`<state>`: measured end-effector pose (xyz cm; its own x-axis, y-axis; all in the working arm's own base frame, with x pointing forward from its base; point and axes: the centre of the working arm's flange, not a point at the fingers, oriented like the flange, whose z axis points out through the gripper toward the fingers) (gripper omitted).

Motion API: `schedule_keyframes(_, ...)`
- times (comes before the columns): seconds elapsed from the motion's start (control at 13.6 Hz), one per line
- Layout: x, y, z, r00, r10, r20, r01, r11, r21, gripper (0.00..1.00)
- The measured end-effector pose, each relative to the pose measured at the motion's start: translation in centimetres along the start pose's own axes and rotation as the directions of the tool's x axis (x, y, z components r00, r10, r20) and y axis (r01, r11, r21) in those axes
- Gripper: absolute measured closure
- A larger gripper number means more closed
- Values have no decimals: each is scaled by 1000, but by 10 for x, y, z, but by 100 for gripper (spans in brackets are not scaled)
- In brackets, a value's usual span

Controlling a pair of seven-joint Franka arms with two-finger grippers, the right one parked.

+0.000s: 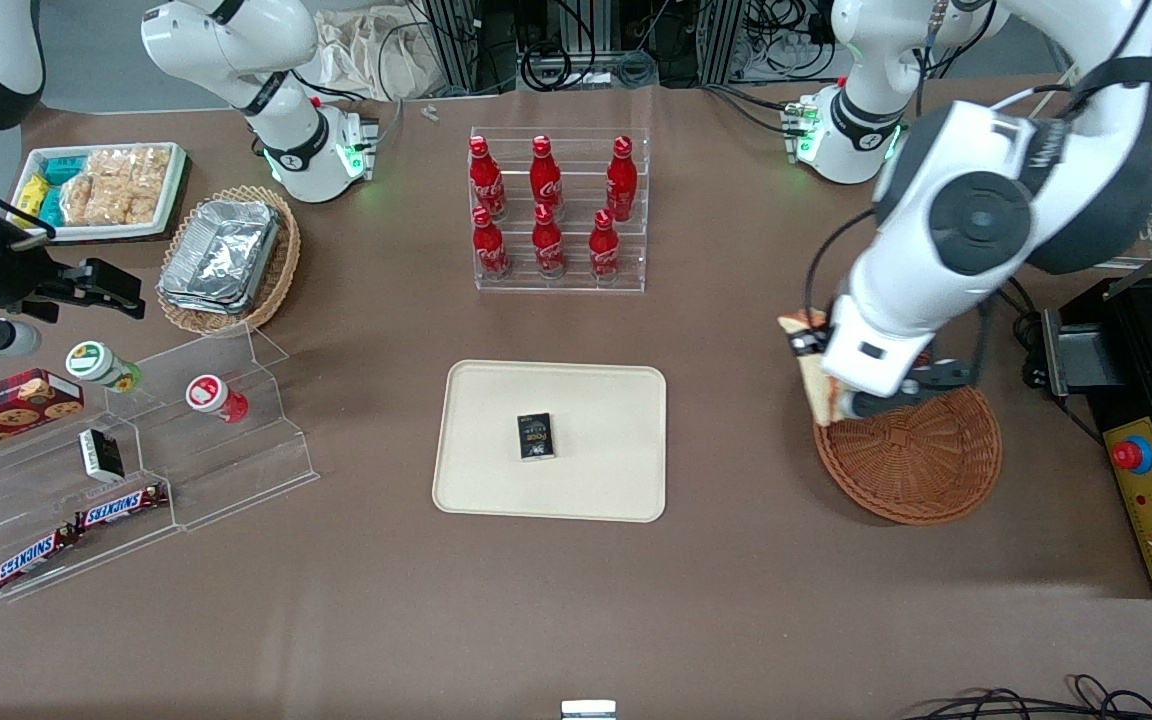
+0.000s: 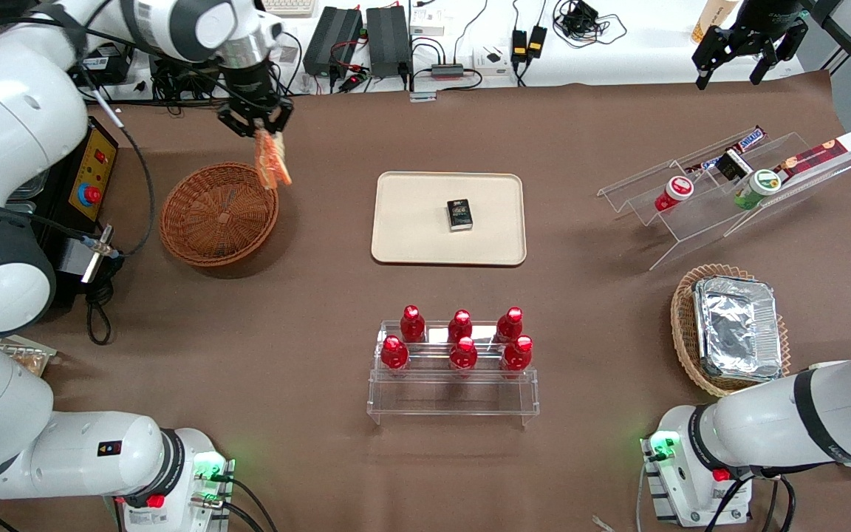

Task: Place sandwich from basket to tray
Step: 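Carry the sandwich over to the cream tray beside the sachet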

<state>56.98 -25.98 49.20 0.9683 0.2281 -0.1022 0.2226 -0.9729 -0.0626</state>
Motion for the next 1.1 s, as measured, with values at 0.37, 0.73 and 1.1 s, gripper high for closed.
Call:
schedule_keyframes(0.37,-41,117,71,973,220,-68,-221,975,1,84)
schedule_keyframes(0.73,-25,194,174,951,285,-121,-300,944,-134,84)
schedule_keyframes(1.1,-11,198,231,951,293,-99,-304,945,-123,79)
